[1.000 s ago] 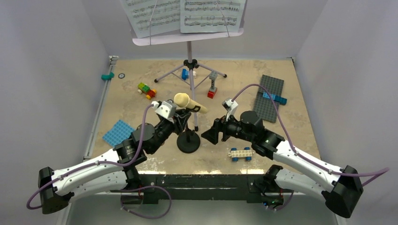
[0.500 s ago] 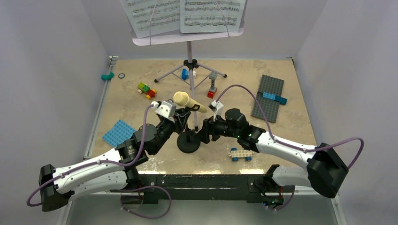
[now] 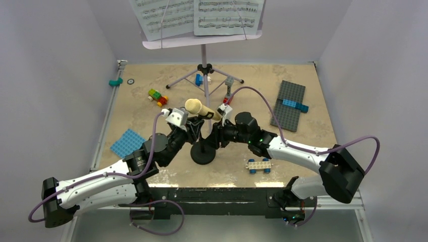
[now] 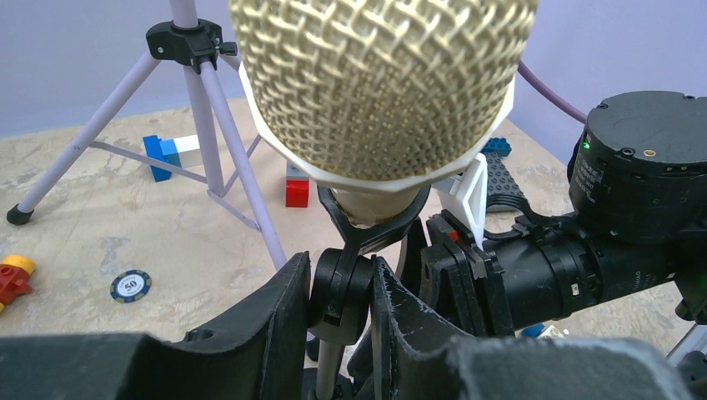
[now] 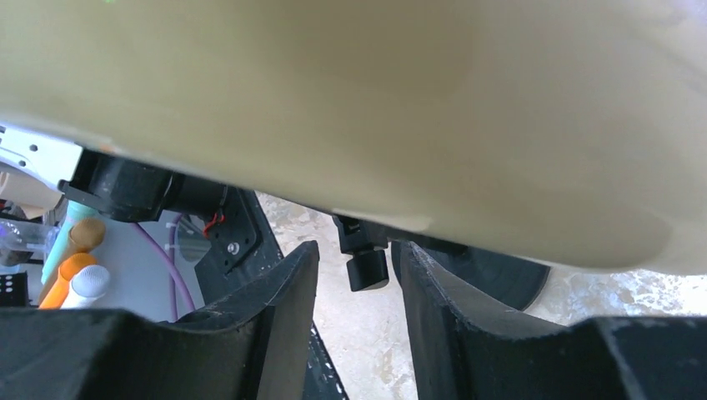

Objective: Pack up the instrument practice props

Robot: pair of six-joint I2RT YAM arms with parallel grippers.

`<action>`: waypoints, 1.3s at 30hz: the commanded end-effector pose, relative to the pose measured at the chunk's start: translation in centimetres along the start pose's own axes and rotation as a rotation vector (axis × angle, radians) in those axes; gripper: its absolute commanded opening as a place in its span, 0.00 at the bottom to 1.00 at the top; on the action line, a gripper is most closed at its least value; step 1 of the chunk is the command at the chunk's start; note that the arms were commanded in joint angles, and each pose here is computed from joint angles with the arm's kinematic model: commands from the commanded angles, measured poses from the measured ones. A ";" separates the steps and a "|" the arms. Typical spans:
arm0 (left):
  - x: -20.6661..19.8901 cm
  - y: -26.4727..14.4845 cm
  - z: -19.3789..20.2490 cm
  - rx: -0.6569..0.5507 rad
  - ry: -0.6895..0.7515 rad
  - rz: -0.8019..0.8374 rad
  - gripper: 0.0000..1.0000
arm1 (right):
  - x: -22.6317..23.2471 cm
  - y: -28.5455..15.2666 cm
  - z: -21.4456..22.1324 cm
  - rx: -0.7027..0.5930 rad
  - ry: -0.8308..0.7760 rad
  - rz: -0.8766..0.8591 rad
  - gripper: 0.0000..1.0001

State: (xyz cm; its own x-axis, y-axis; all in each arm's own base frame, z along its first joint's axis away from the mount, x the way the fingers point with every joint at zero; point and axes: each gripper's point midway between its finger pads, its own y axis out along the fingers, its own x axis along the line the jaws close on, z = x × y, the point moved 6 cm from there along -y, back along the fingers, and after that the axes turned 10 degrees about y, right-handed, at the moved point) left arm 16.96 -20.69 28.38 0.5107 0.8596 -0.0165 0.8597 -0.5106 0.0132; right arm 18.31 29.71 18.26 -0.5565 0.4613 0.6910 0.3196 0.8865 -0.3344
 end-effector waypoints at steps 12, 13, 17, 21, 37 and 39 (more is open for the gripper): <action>-0.1 -0.4 2.0 0.090 -0.031 -0.012 0.00 | 0.3 0.1 0.3 -0.002 -0.078 -0.026 0.28; -0.1 -0.4 2.1 0.093 -0.029 -0.012 0.00 | 0.2 0.1 0.3 -0.004 -0.084 -0.020 0.22; -0.2 -0.4 2.3 0.099 -0.024 -0.010 0.00 | -0.3 0.2 0.3 -0.015 -0.133 0.007 0.00; -0.5 -0.2 2.9 0.121 -0.022 -0.003 0.00 | -0.4 0.0 0.4 -0.061 -0.246 -0.003 0.00; -0.3 -0.6 5.3 0.184 -0.023 -0.020 0.00 | -0.8 0.1 2.5 -0.240 -0.877 0.357 0.00; -0.3 -0.6 5.7 0.193 -0.018 -0.022 0.00 | -0.8 -0.1 2.4 -0.270 -0.957 0.433 0.00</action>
State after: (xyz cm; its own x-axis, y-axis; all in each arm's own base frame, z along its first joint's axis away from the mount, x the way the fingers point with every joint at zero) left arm 17.03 -20.64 27.83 0.4868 0.8721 -0.0496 0.8731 -0.4875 -0.0040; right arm 16.00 30.42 16.96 -0.8061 0.5918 -0.0036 0.5783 0.7863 -0.2176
